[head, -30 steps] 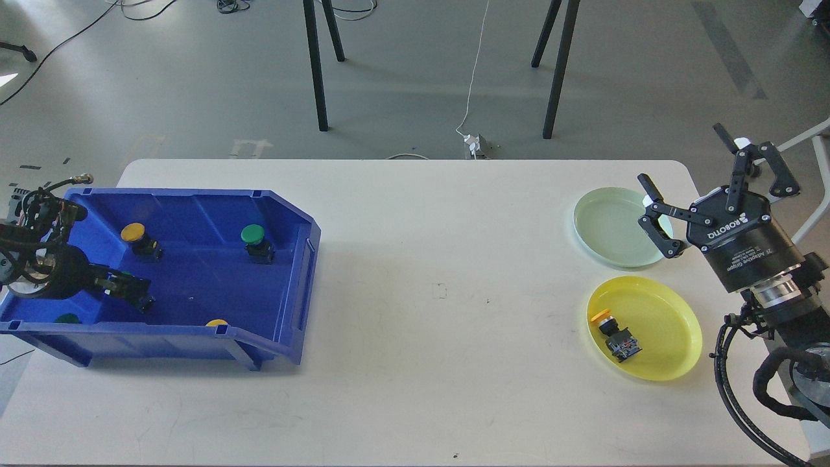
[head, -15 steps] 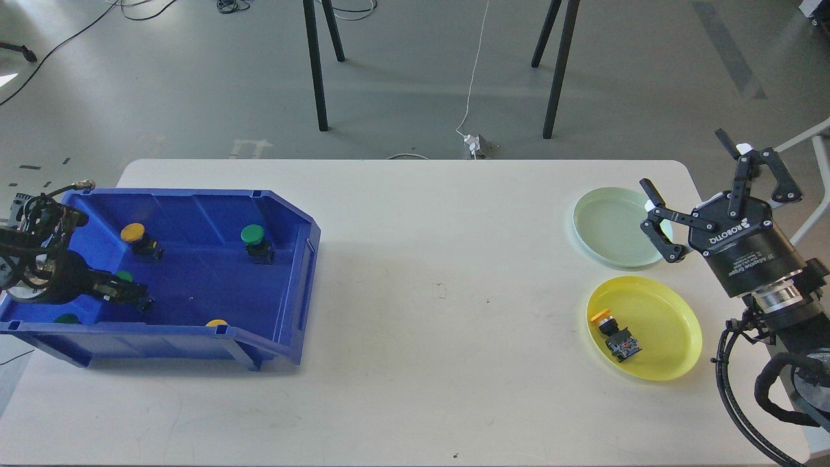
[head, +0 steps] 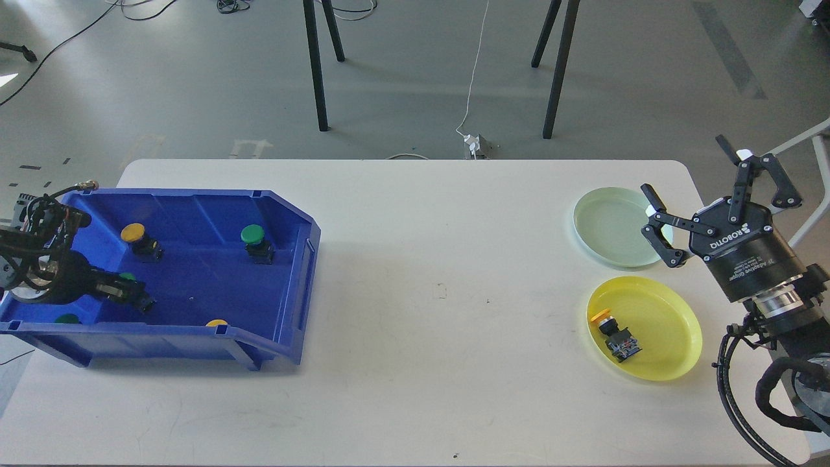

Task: Pass button and place on color plate
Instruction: 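Lower the left gripper into the bin onto a green button, then lift the green button out of the bin with the left gripper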

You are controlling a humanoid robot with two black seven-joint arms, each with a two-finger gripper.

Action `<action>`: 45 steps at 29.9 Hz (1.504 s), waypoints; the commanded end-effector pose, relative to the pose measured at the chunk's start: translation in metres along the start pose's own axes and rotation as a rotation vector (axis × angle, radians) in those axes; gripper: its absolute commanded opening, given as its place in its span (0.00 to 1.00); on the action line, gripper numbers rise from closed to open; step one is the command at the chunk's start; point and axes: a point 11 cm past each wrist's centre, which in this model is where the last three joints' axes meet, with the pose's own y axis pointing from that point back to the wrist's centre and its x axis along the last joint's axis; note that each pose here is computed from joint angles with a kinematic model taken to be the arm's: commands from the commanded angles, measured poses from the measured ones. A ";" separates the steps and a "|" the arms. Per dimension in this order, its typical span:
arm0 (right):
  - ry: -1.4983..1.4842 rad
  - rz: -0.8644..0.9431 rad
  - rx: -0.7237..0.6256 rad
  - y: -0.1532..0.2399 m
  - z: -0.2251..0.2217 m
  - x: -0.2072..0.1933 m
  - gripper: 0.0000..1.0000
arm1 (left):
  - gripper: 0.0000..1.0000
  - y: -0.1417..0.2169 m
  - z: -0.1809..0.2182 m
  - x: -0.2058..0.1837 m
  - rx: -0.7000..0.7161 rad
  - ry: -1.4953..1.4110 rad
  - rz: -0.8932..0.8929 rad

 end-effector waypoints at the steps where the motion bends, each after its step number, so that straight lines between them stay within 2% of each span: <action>1: 0.000 0.004 -0.002 0.001 0.001 0.001 0.98 | 0.15 0.000 0.001 0.002 -0.002 -0.002 0.004; 8: 0.000 0.004 -0.002 0.001 0.001 0.001 0.98 | 0.14 0.010 0.011 0.016 -0.045 -0.014 0.037; 18: 0.000 0.004 -0.002 0.001 0.001 0.001 0.98 | 0.14 0.077 0.022 0.028 -0.194 0.087 0.167; 26: 0.000 0.002 0.001 0.000 0.000 0.000 0.98 | 0.14 0.153 0.077 0.069 -0.489 0.209 0.367; 31: 0.001 -0.012 0.001 -0.002 0.000 -0.003 0.98 | 0.14 0.187 0.111 0.120 -0.658 0.201 0.538; 35: 0.068 -0.056 -0.011 -0.013 -0.004 -0.010 0.98 | 0.13 0.174 0.160 0.151 -0.878 0.257 0.578; 39: 0.207 -0.051 -0.066 -0.026 0.002 -0.007 0.98 | 0.13 0.117 0.199 0.171 -1.030 0.431 0.529; 41: 0.259 -0.050 -0.104 -0.035 0.013 -0.009 0.98 | 0.13 0.101 0.221 0.178 -1.103 0.496 0.507; 45: 0.350 -0.060 -0.151 -0.056 0.030 -0.019 0.98 | 0.13 0.090 0.234 0.182 -1.214 0.663 0.489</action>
